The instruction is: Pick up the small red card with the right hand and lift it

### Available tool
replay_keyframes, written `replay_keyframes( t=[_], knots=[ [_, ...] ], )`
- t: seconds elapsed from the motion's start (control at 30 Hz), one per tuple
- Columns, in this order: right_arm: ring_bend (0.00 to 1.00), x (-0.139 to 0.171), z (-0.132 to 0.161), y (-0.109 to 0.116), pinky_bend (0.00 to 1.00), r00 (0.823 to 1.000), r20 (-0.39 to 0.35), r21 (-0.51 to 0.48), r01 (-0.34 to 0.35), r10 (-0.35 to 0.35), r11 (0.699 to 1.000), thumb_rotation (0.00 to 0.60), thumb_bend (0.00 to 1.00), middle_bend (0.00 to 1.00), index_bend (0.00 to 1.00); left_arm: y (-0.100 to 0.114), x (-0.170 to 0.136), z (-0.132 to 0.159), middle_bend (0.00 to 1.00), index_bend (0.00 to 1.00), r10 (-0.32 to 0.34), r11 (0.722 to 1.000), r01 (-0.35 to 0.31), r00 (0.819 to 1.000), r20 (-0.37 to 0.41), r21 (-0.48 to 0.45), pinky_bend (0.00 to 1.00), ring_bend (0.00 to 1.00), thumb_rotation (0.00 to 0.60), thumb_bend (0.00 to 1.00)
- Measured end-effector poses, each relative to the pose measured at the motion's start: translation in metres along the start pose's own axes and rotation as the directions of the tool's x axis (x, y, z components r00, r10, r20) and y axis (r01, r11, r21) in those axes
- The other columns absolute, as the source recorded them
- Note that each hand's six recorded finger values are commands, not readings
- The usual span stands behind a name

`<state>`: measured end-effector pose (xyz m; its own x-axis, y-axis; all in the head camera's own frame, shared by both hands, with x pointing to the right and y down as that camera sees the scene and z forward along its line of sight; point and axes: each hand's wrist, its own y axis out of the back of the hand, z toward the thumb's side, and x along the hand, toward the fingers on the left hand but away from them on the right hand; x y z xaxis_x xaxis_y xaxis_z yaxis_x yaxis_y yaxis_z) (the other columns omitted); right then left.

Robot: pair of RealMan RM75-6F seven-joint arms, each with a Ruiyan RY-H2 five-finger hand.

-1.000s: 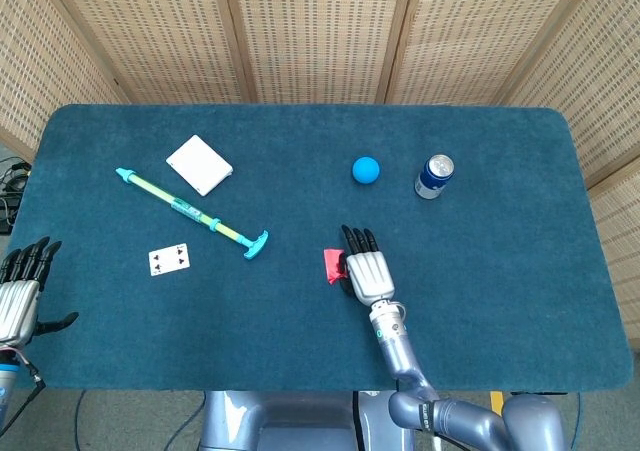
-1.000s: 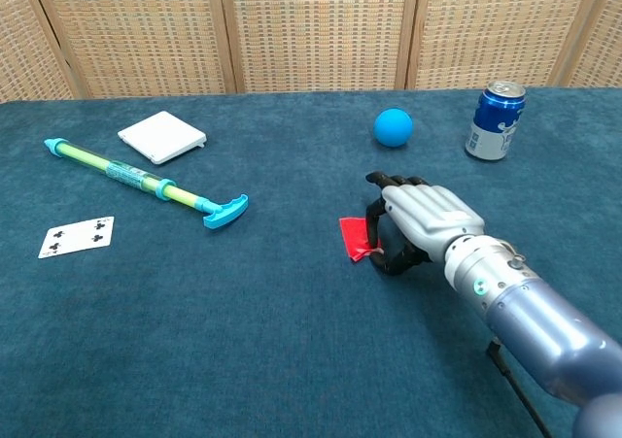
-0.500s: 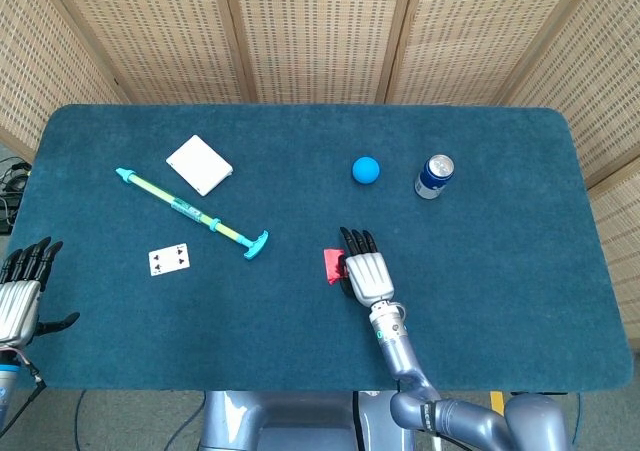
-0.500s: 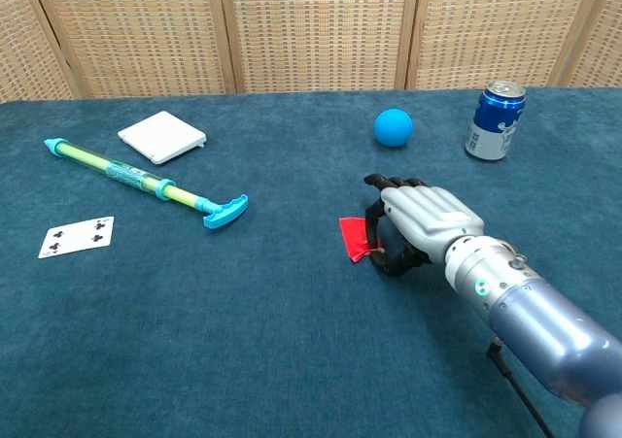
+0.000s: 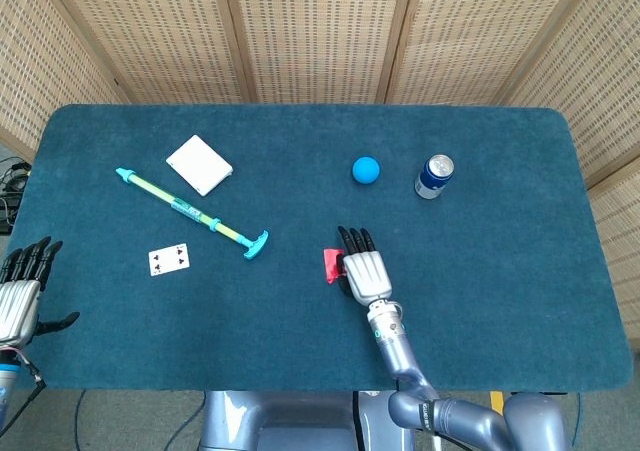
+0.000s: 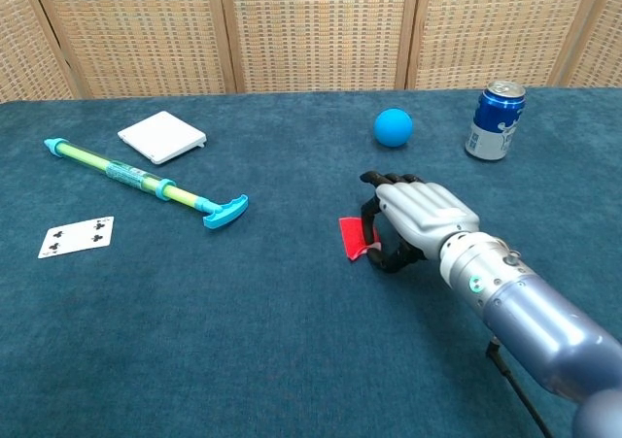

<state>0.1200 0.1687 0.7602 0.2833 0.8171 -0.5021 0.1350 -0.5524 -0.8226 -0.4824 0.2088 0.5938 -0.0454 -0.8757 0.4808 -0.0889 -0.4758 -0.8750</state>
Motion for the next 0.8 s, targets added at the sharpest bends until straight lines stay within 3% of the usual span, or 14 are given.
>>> replay_keyframes(
  t=[0.8],
  knots=[
    [0.0,-0.014,0.015,0.007,0.03,1.0,-0.022,0.028,-0.004,0.005,1.0,0.6,0.59,0.12,0.68,0.002,0.002,-0.004,0.0,0.0,0.002,1.0,-0.002,1.0,-0.012,-0.01,0.0,0.0,0.6,0.08]
  ],
)
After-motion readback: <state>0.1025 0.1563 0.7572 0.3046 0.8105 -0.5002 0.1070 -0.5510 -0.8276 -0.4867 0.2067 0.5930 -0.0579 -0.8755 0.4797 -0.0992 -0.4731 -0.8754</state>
